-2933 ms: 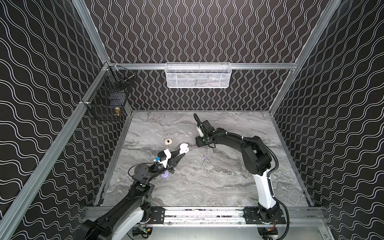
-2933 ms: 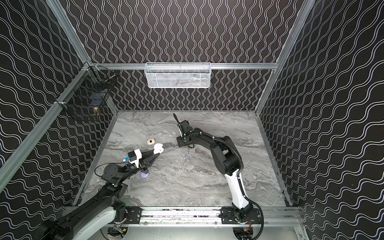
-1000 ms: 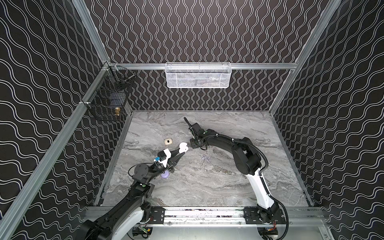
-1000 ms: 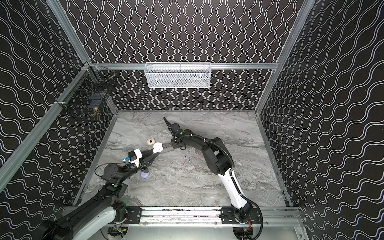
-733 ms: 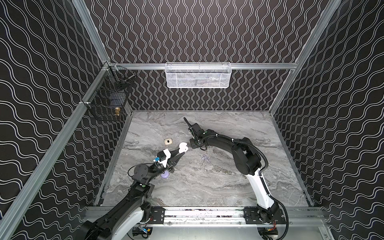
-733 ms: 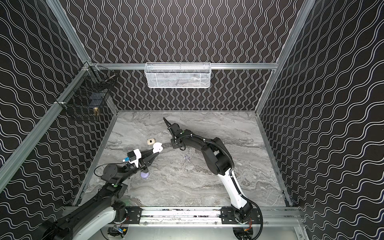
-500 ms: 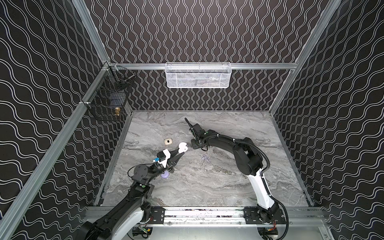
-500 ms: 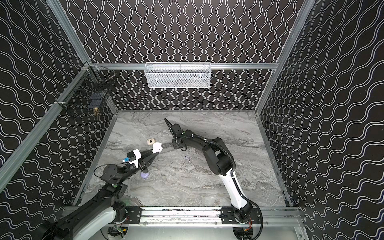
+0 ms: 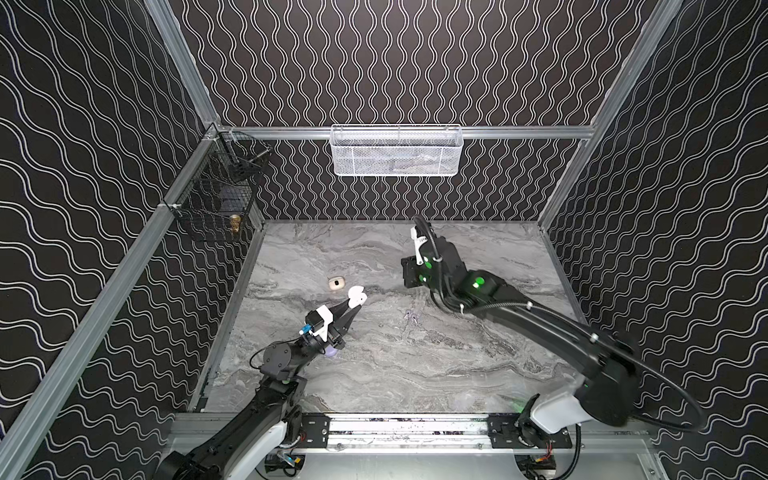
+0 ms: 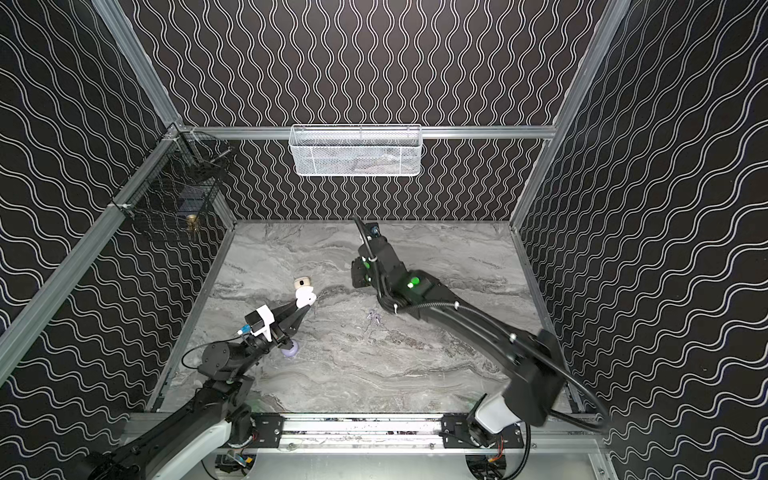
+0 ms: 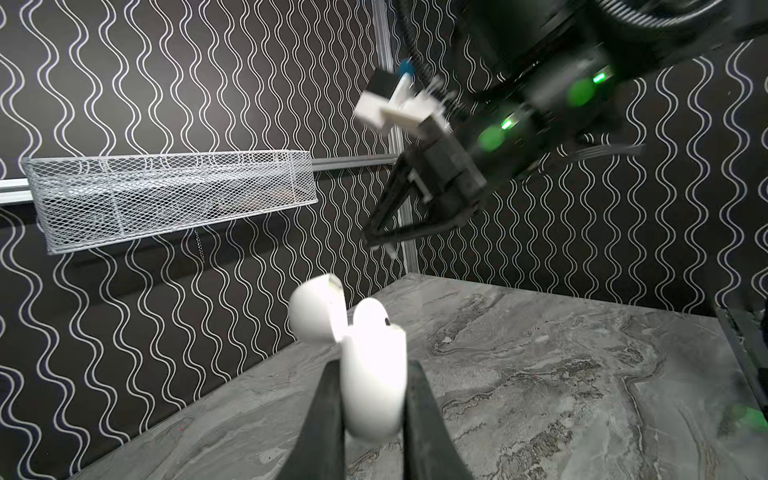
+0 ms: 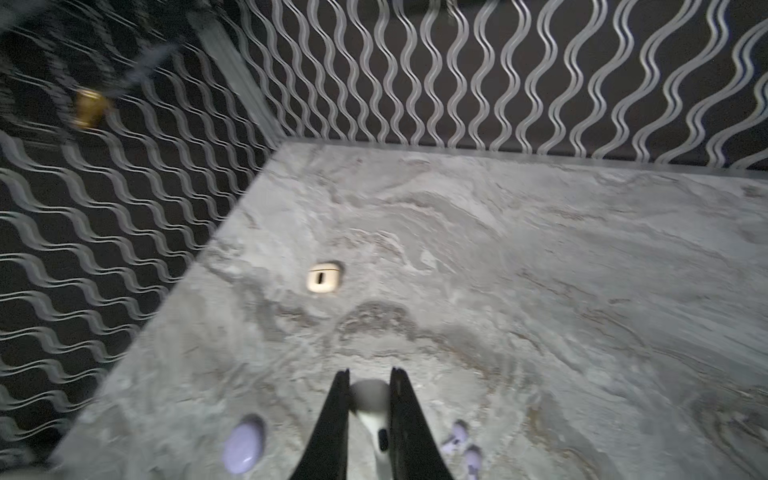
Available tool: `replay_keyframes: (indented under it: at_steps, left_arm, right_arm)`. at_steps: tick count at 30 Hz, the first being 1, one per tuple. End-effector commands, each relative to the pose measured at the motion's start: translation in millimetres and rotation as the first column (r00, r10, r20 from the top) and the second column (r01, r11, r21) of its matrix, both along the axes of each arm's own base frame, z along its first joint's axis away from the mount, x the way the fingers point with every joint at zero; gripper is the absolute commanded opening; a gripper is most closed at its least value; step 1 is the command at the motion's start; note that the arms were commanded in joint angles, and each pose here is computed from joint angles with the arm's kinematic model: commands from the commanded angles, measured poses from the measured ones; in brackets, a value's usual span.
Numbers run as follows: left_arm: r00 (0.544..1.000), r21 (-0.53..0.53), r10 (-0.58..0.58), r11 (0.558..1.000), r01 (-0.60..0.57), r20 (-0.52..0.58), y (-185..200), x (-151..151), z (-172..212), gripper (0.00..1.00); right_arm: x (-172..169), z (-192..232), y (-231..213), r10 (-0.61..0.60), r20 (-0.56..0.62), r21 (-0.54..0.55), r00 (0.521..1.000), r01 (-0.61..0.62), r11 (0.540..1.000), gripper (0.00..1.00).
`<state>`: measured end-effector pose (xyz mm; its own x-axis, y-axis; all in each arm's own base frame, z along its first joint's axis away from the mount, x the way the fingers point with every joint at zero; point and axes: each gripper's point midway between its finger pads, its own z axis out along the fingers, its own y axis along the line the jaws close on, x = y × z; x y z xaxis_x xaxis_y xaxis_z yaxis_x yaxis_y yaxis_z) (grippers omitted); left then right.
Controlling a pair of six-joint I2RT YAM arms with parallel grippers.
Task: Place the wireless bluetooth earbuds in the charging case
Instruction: 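Lift the earbud and carry it toward the case in the left gripper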
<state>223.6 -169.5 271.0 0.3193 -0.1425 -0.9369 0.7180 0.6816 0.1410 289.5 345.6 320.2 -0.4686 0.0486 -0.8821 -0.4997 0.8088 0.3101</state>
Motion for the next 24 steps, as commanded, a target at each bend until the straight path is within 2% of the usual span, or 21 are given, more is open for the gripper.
replay_keyframes:
  at_steps: [1, 5, 8, 15, 24]
  left_arm:
    - [0.999, 0.006, -0.018, 1.0, 0.018, 0.043, -3, -2, 11, 0.0]
    - [0.995, -0.025, -0.043, 0.999, 0.045, 0.088, -3, -10, 18, 0.0]
    - [0.993, -0.011, -0.073, 0.997, 0.074, 0.089, -8, -12, 19, 0.0]
    - [0.991, 0.013, -0.099, 0.995, 0.098, 0.095, -11, -17, 21, 0.0]
    - [0.984, -0.001, -0.122, 0.992, 0.123, 0.131, -10, -26, 30, 0.0]
  right_arm:
    - [-30, 49, 18, 0.047, 0.101, 0.192, 0.994, -0.066, 0.979, 0.11]
    - [-73, 72, 32, 0.133, 0.188, 0.39, 0.973, -0.198, 0.899, 0.1]
    - [-84, 79, 41, 0.175, 0.207, 0.447, 0.963, -0.252, 0.858, 0.09]
    - [-87, 71, 56, 0.187, 0.194, 0.457, 0.963, -0.258, 0.851, 0.09]
    - [-86, 56, 63, 0.117, 0.202, 0.449, 0.972, -0.199, 0.871, 0.08]
